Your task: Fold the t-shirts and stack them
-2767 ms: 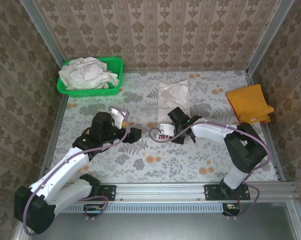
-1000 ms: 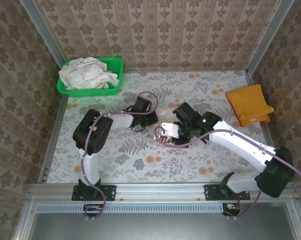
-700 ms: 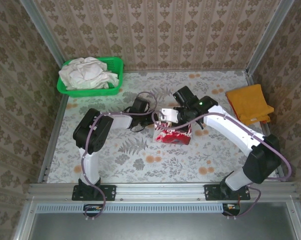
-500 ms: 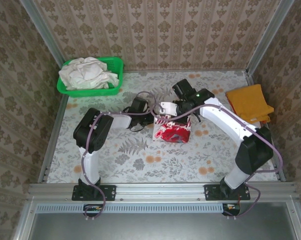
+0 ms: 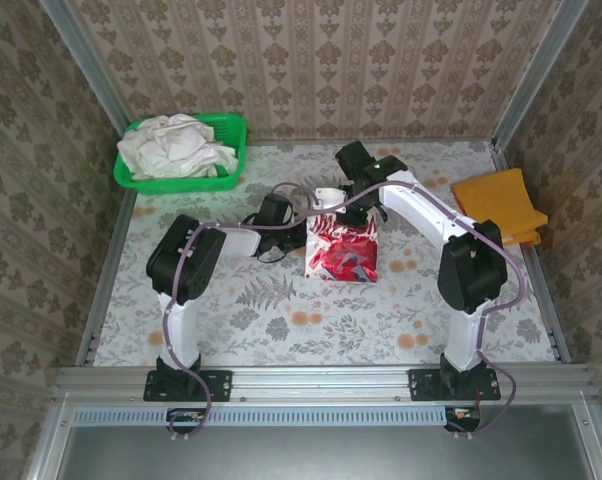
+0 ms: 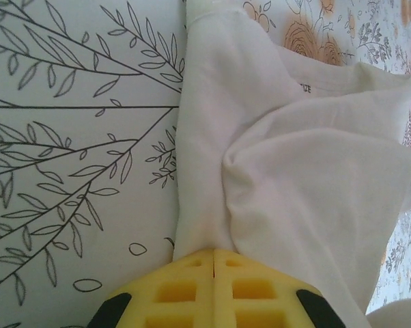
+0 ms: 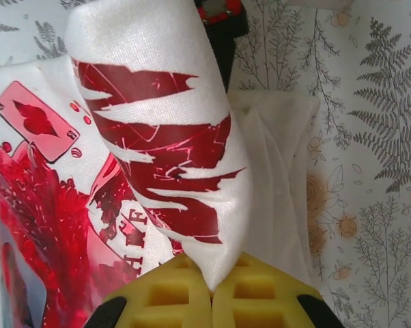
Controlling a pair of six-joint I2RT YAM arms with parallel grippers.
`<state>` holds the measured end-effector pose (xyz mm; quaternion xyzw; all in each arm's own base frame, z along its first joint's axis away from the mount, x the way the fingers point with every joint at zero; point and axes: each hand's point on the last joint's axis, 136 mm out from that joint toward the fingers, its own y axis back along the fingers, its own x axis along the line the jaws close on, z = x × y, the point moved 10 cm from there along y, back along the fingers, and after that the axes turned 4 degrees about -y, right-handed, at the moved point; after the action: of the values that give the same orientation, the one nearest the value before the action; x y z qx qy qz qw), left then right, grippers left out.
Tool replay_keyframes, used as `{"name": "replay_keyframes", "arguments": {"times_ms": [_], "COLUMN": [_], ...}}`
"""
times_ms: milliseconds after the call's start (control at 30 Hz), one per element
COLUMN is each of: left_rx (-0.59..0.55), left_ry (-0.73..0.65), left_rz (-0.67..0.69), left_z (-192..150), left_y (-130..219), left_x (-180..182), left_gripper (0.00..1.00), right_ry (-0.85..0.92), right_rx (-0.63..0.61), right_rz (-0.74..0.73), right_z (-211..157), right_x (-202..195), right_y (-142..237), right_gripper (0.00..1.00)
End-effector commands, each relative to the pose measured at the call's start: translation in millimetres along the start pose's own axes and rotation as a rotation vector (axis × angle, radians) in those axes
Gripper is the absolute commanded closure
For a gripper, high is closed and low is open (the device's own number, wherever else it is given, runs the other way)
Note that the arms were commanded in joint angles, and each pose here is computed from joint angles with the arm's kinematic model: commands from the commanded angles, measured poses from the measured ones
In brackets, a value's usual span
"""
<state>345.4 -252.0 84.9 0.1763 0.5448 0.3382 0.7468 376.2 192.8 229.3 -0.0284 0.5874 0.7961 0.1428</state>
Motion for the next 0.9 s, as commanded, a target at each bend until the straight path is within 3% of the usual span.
{"name": "replay_keyframes", "arguments": {"times_ms": [0,200,767,867], "left_rx": [0.154,0.151,0.158,0.156], "left_ry": [0.104,0.11,0.113,0.114], "left_rz": [0.267,0.27,0.265,0.264], "left_z": [-47,-48,-48,-49], "left_y": [-17,-16,-16,-14], "left_x": [68,71,72,72], "left_gripper": [1.0,1.0,1.0,1.0], "right_ry": [0.001,-0.052,-0.079,-0.106], "right_rx": [0.047,0.105,0.083,0.073], "right_rz": [-0.003,-0.014,-0.083,-0.119], "right_z": [-4,-14,-17,-17], "right_x": [-8,-19,-37,-39], "right_y": [-6,-26,-67,-67], "right_gripper": [1.0,1.0,1.0,0.81]}}
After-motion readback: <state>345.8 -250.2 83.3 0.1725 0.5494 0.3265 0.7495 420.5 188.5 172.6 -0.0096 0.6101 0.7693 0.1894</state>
